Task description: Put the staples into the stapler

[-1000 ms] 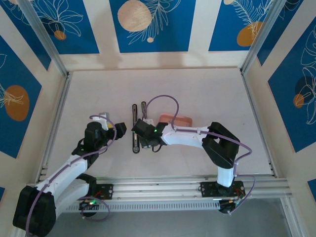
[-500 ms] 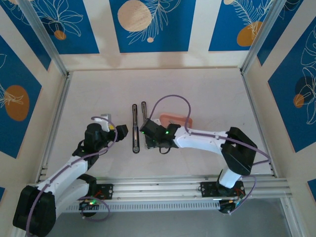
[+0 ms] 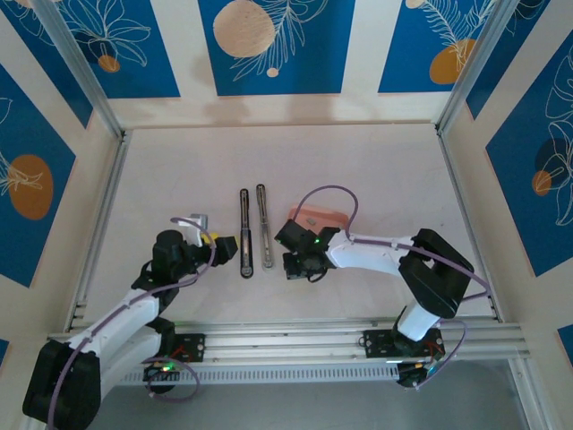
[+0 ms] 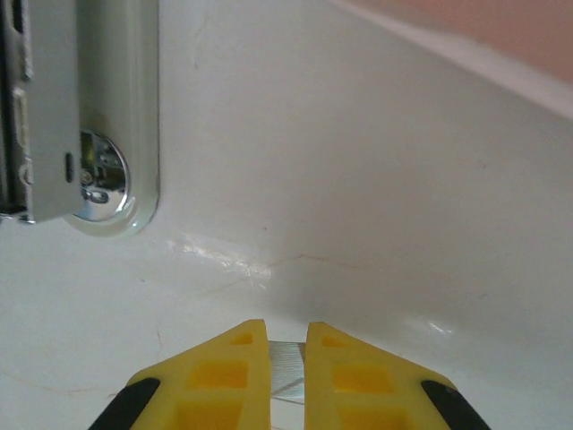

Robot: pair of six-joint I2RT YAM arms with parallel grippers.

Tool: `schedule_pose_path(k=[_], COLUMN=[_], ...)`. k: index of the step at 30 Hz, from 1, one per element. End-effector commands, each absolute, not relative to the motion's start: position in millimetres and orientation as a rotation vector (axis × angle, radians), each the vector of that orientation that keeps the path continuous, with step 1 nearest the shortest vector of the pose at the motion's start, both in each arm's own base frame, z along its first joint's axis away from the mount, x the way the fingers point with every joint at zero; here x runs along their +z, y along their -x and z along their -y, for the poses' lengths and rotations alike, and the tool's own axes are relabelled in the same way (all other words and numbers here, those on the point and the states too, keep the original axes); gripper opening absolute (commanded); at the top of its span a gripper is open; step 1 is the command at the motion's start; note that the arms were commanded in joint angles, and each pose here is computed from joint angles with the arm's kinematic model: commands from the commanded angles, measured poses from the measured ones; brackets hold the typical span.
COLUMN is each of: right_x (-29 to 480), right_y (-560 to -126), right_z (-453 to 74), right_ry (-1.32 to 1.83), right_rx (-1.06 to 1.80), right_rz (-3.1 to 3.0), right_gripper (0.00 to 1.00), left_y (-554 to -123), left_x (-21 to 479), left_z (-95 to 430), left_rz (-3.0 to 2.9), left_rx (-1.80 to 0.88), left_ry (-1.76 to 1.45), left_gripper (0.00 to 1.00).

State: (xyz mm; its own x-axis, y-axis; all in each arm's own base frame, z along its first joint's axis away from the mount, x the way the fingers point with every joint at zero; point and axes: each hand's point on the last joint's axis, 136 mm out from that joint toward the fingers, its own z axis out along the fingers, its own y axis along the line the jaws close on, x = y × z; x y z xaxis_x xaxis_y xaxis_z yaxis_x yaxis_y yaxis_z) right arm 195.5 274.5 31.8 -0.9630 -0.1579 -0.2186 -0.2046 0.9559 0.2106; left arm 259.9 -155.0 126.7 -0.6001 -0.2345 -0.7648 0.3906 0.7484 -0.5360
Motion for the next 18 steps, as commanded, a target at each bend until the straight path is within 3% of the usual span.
schedule_pose_path(k=[1, 7, 12, 18], right_x=[17.6, 12.3, 34.2, 56.8], right_y=[-182.6, -176.3, -181.0, -185.6], right_z=[-271.3, -266.9, -262.8, -259.8], right_ry=[0.300, 0.297, 0.262, 0.252], right_rx=[0.336, 0.300, 0.250, 0.159], right_rz=[-2.979, -3.023, -3.024, -3.080], right_gripper=[0.12, 0.17, 0.35, 0.37], left_y=[-251.1, -248.3, -246.6, -245.6], left_x=[125.9, 124.7, 124.1, 123.6], left_z=[159.4, 155.7, 155.0, 152.1], left_rz=[-2.031, -2.037, -2.033, -2.033], left_rx=[-0.888, -0.864, -0.864, -0.850], left_ry=[-0.172, -0.173, -0.173, -0.161], left_gripper=[0.84, 0.84, 0.84, 0.84])
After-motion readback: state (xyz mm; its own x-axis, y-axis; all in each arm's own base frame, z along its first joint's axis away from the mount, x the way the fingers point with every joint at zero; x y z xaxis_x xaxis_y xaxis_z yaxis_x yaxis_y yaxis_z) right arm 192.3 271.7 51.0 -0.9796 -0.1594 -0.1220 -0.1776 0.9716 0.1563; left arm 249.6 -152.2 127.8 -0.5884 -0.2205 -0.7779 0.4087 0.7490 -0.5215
